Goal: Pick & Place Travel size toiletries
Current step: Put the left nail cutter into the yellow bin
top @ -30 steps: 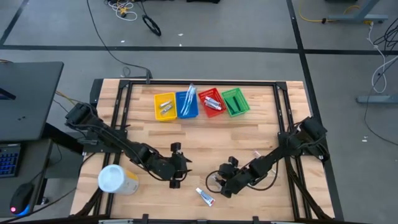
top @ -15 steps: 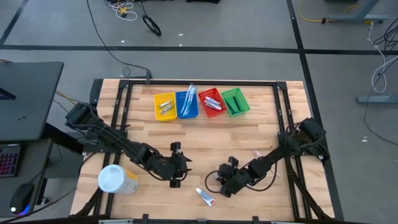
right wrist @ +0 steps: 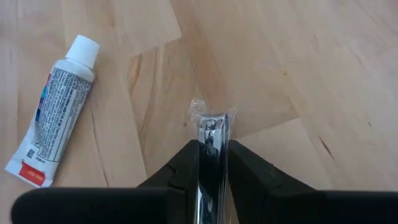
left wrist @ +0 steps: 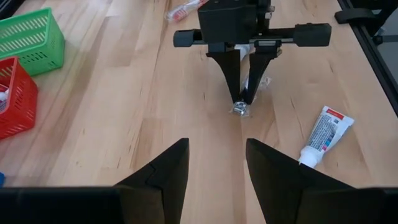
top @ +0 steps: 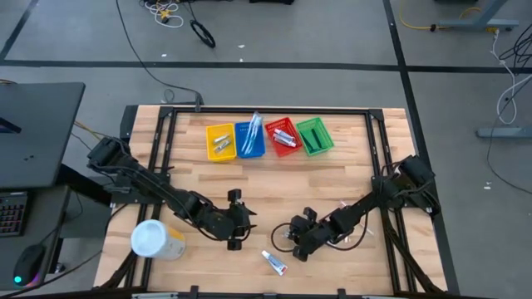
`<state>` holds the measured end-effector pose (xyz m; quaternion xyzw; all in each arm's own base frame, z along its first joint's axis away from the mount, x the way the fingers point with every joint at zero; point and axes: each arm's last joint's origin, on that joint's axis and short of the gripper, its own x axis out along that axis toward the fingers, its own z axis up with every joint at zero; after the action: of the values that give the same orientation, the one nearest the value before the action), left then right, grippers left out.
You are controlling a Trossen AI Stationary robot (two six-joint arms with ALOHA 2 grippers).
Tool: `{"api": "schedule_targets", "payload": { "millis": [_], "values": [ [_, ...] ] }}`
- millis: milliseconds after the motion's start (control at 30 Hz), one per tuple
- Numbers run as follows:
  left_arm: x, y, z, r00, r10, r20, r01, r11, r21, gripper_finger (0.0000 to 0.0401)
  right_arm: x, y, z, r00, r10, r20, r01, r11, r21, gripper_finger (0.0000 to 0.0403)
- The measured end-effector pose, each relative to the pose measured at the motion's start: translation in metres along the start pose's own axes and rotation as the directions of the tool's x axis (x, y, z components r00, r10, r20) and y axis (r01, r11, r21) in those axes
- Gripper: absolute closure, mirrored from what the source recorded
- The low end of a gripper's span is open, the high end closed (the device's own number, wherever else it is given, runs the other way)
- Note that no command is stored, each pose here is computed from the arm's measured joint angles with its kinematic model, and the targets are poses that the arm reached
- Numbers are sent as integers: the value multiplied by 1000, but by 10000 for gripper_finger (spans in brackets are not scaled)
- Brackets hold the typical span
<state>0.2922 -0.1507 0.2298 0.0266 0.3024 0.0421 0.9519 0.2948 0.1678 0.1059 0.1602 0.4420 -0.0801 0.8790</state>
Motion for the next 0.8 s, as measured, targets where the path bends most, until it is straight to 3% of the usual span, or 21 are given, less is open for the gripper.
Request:
{"api": "schedule_targets", "payload": {
  "millis": [133, 367, 533, 667, 800],
  "values": [
    [0, 0, 0, 1000, 1, 0, -1, 1000, -32, 232, -12, -2, 6, 1000, -6, 21, 7, 999, -39, 325],
    [3, 1, 0, 999, 43, 11, -41, 987, -156, 232, -62, -3, 44, 967, 5, 255, 23, 994, -104, 326],
    [3, 3, 5, 988, 128, 85, -109, 973, -206, 232, -113, -8, 68, 895, -10, 446, 85, 985, -149, 326],
    [5, 6, 13, 980, 138, 144, -98, 962, -256, 232, -152, -16, 80, 818, -47, 573, 159, 976, -148, 326],
    [8, 13, 21, 971, 152, 183, -111, 970, -215, 232, -172, -23, 87, 775, -63, 629, 201, 968, -150, 326]
  ]
}}
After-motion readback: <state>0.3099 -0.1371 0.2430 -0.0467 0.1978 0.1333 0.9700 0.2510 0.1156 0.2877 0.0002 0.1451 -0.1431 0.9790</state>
